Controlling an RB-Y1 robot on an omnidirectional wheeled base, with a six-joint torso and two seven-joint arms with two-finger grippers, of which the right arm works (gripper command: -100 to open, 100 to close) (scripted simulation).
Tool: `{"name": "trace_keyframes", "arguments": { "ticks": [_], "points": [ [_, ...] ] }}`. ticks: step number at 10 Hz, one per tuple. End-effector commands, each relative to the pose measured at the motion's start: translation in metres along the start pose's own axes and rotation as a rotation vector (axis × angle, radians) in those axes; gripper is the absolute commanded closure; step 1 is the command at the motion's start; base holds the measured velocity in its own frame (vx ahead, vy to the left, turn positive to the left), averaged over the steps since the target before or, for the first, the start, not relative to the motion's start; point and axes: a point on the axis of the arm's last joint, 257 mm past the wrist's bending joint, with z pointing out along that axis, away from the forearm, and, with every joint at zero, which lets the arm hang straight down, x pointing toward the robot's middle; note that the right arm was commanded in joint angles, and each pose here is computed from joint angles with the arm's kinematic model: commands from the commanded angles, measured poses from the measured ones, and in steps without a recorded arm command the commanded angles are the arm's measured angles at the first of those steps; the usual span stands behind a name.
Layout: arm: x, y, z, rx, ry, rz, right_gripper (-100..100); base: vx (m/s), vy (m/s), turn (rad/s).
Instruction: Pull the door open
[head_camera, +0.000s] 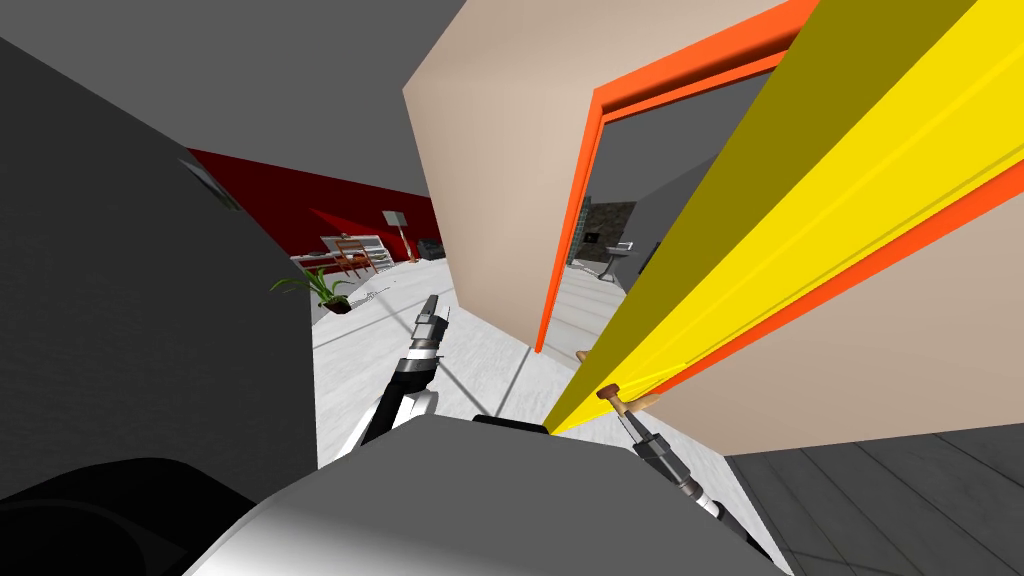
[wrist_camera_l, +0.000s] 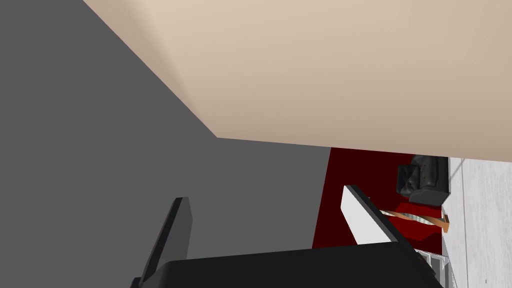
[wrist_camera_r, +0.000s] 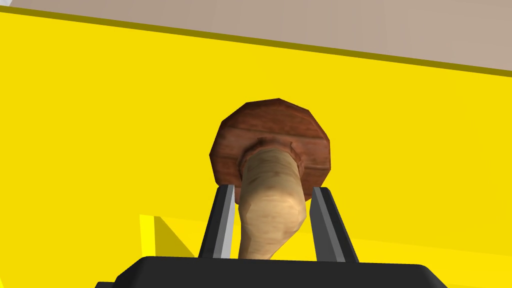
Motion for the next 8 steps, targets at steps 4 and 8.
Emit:
{"name": "trace_keyframes", "arguments": {
  "ticks": [4,8],
  "points": [
    [0.0026,-0.0001,-0.0022,0.000,0.004,0.003,100,-0.006,-0.004,0.008],
    [0.0032,-0.0034,-0.0093,0.008,0.007,0.001,100,0.002,0.020,-0.100]
  ]
}}
